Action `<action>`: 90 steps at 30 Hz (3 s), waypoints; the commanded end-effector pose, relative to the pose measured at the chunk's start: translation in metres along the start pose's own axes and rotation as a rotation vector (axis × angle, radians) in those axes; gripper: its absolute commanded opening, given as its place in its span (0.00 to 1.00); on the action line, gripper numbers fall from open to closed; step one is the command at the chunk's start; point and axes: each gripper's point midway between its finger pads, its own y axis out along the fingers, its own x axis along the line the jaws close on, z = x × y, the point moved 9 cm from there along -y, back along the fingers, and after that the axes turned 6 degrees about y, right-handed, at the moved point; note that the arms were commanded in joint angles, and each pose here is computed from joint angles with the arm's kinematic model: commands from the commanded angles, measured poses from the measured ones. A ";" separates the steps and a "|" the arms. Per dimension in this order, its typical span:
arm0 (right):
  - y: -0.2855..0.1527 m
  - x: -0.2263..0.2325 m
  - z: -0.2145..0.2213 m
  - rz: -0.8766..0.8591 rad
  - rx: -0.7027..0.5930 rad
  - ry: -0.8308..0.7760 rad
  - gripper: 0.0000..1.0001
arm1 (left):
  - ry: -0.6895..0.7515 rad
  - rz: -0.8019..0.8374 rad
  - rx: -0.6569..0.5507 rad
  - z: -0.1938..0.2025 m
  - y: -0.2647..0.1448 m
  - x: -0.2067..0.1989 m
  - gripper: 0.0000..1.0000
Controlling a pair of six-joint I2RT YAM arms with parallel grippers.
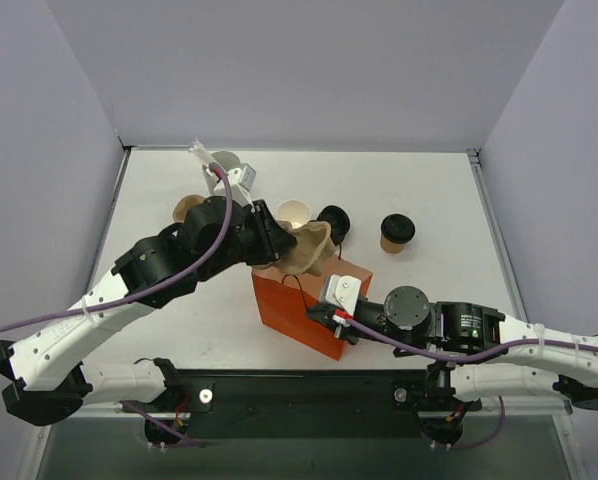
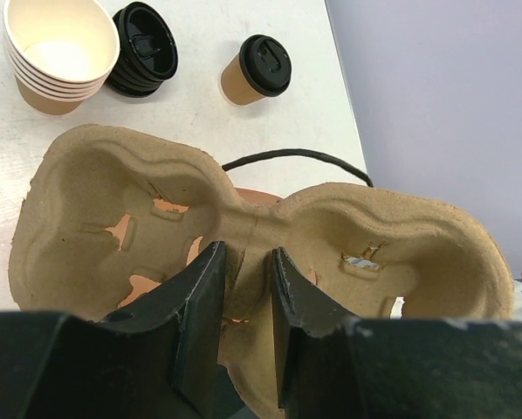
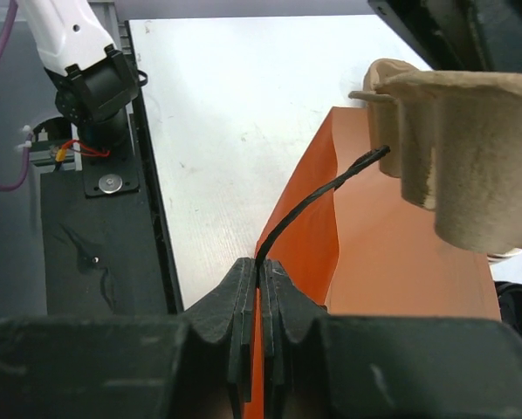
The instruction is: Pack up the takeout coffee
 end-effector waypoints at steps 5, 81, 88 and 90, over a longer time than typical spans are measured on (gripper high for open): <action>-0.003 -0.006 -0.012 0.084 -0.059 0.042 0.05 | 0.114 -0.035 0.085 0.015 0.009 0.008 0.27; 0.010 0.000 -0.009 0.070 -0.053 0.082 0.04 | -0.059 0.180 0.015 0.010 -0.022 -0.033 0.24; 0.012 0.002 -0.009 0.062 -0.050 0.090 0.06 | -0.068 0.189 0.008 0.009 -0.023 -0.033 0.24; 0.011 0.002 -0.009 0.064 -0.051 0.092 0.11 | -0.067 0.184 0.021 0.013 -0.020 -0.033 0.24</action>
